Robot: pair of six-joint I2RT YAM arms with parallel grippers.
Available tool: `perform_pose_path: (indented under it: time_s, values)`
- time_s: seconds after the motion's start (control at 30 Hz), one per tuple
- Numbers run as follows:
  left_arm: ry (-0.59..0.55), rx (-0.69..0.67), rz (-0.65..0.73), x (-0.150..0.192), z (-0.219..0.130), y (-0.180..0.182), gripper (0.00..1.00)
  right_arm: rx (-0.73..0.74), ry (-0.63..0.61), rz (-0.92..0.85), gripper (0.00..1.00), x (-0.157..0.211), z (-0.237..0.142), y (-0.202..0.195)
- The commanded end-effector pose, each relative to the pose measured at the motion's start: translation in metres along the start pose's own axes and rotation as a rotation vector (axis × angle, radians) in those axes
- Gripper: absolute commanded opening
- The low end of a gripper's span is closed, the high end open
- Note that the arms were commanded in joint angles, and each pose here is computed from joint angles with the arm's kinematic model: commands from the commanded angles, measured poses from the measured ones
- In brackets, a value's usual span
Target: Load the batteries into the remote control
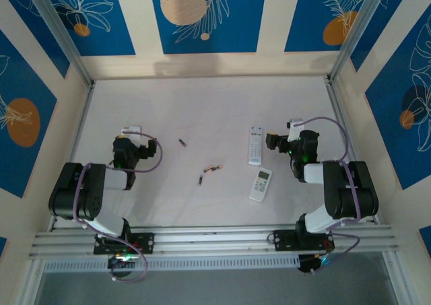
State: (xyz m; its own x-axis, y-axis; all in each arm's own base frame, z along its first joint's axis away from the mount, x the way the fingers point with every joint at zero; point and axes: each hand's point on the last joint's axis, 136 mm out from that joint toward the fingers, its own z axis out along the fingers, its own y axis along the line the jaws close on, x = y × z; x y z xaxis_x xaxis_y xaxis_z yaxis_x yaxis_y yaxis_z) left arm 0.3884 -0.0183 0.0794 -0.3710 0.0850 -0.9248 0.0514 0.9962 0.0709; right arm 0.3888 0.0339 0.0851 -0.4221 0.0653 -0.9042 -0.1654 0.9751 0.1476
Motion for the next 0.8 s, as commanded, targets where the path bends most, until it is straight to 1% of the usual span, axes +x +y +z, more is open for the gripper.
perform_pose_path:
  time_s: [0.0, 0.27, 0.37, 0.43, 0.53, 0.6, 0.67, 0.7, 0.77]
  values:
    - [-0.04, 0.033, 0.022, -0.013, 0.003, -0.008, 1.0, -0.01, -0.033, 0.004, 0.99, -0.011, 0.002, 0.0]
    - [-0.041, 0.033, 0.021, -0.014, 0.004, -0.007, 1.0, -0.009, -0.038, 0.0, 0.99, -0.012, 0.001, 0.001]
    - [-0.044, -0.004, 0.008, -0.014, 0.003, -0.001, 1.0, -0.008, -0.038, 0.003, 0.99, -0.018, -0.002, 0.002]
    - [-0.043, -0.01, 0.007, -0.013, 0.003, 0.0, 1.0, 0.007, -0.029, 0.009, 0.99, -0.022, -0.004, 0.0]
    - [-0.054, -0.014, 0.007, -0.014, 0.001, 0.0, 1.0, 0.07, -0.038, 0.026, 0.99, -0.028, -0.01, -0.007]
    - [-0.085, -0.021, 0.005, -0.015, -0.005, 0.002, 1.0, 0.109, -0.045, 0.028, 0.99, -0.031, -0.015, -0.009]
    - [-0.15, -0.056, -0.01, -0.019, -0.018, 0.008, 1.0, 0.209, -0.03, 0.039, 0.99, -0.043, -0.024, -0.012]
    - [-0.175, -0.075, -0.013, -0.024, -0.026, 0.01, 1.0, 0.228, -0.02, 0.061, 0.99, -0.05, -0.03, -0.009]
    - [-0.215, -0.124, -0.006, -0.039, -0.047, 0.014, 1.0, 0.228, 0.044, 0.198, 0.99, -0.067, -0.049, -0.001]
